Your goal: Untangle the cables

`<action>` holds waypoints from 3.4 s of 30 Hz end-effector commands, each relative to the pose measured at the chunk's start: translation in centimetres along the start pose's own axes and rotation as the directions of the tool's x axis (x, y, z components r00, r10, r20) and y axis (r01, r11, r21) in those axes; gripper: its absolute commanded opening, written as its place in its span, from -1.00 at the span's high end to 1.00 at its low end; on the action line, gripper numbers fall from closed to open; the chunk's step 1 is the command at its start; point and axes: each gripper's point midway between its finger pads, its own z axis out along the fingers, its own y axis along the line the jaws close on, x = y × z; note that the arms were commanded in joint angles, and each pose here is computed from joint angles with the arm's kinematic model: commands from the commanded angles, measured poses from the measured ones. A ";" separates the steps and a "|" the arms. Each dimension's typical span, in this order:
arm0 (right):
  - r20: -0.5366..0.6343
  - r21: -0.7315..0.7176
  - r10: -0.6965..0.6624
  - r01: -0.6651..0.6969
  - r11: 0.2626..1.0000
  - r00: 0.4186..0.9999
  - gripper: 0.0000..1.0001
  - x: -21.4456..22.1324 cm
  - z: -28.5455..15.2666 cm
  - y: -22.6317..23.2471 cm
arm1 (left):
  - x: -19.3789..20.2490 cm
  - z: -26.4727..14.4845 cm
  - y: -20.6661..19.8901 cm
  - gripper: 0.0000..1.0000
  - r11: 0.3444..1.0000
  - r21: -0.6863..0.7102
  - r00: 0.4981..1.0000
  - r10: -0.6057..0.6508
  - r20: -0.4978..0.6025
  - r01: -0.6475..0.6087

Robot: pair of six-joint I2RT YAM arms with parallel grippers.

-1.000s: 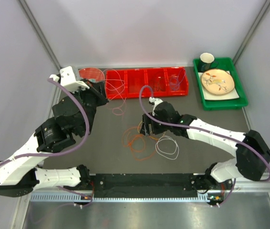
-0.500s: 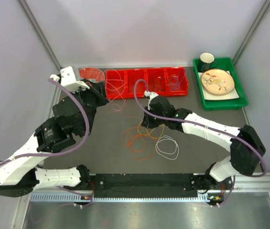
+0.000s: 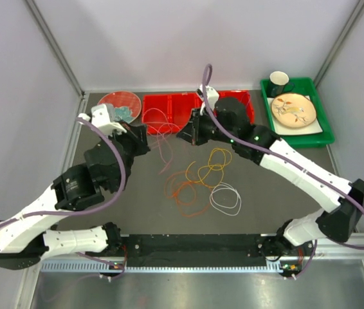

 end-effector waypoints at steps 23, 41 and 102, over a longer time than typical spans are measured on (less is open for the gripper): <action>-0.275 -0.246 0.153 -0.223 0.943 0.949 1.00 19.4 -1.6 -2.6 | 28.7 -2.4 6.1 1.00 0.994 0.111 0.827 0.051 -0.560 0.014; -0.312 -0.260 0.135 -0.221 0.940 0.941 1.00 21.0 -0.9 -2.7 | 31.1 -2.4 7.4 0.18 0.992 0.116 0.801 0.116 -0.587 -0.058; -0.435 0.222 0.232 -0.146 0.964 0.870 1.00 26.7 1.4 -11.8 | 37.3 -0.3 10.2 0.16 0.939 -0.095 0.699 0.175 -0.693 -0.329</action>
